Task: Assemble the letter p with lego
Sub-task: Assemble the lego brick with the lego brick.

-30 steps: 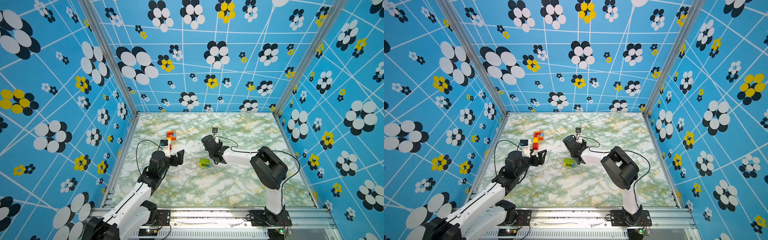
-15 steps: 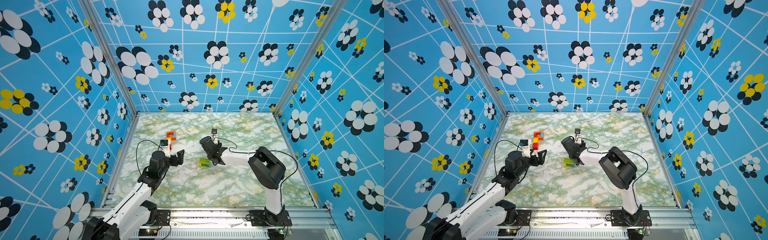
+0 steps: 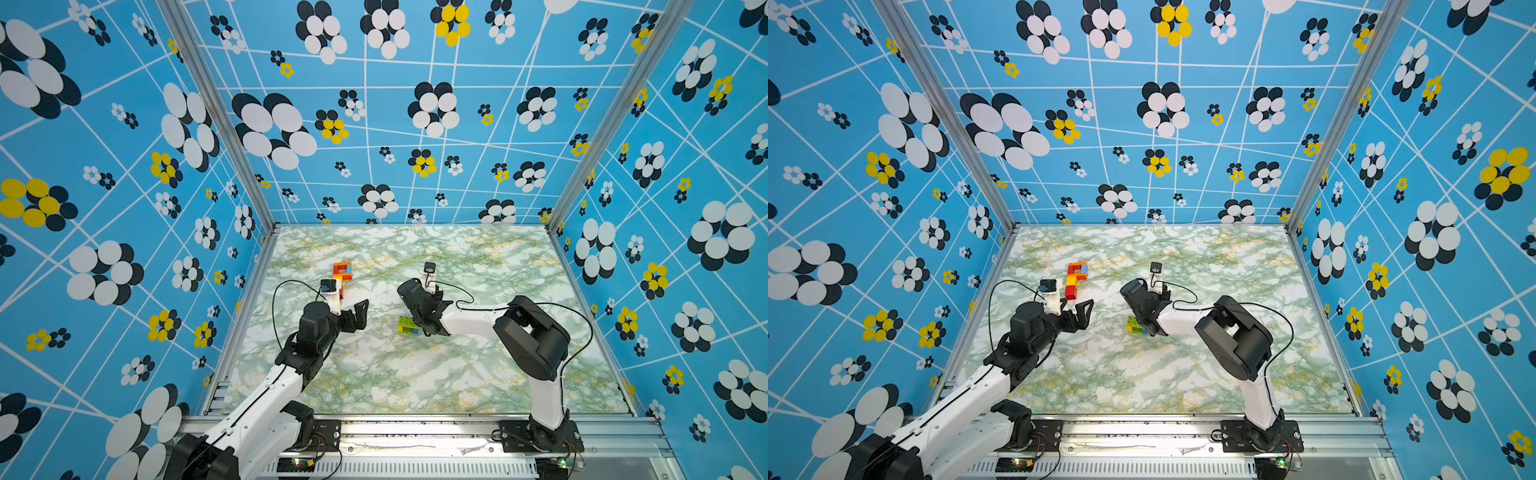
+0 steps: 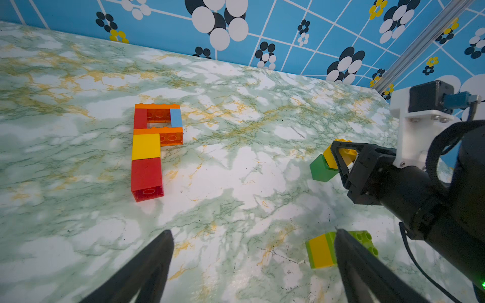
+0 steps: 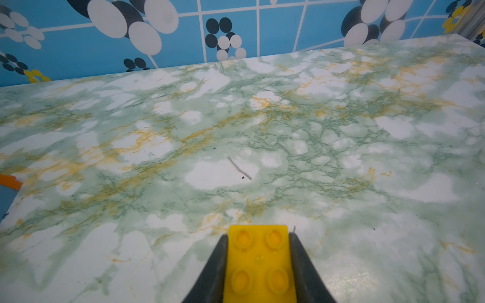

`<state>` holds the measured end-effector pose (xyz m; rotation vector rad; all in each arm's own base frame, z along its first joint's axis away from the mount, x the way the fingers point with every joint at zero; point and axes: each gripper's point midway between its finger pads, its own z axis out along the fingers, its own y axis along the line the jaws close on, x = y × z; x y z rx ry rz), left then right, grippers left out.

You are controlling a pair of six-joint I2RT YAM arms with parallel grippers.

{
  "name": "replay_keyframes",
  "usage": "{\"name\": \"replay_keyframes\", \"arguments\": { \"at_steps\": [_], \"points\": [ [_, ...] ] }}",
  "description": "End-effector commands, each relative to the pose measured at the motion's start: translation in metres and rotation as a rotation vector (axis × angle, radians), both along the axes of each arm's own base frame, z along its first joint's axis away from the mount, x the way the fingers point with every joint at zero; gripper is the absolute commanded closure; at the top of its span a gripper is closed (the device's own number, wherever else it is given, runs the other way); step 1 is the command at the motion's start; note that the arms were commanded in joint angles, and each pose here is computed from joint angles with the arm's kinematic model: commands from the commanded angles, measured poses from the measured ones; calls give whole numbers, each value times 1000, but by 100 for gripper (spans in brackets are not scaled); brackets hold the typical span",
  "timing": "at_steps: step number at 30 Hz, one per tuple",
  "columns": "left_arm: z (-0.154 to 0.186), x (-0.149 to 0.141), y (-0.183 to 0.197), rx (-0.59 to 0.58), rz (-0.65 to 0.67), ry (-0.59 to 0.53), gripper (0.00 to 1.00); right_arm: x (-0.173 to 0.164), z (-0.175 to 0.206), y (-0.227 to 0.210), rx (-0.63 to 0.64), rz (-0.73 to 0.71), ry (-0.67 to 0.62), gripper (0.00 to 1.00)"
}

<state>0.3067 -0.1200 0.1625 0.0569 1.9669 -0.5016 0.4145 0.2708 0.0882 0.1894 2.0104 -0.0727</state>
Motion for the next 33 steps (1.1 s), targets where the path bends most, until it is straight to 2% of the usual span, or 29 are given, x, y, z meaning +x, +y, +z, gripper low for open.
{"name": "replay_keyframes", "arguments": {
  "at_steps": [1,14,33],
  "points": [
    [7,0,2,-4,4,-14,3,-12,-15,-5,-66,10,62,79],
    [7,0,0,-7,-3,-11,3,-4,22,1,-53,13,13,78],
    [6,0,0,-10,-4,-9,3,-4,17,5,-18,0,11,78]
  ]
}}
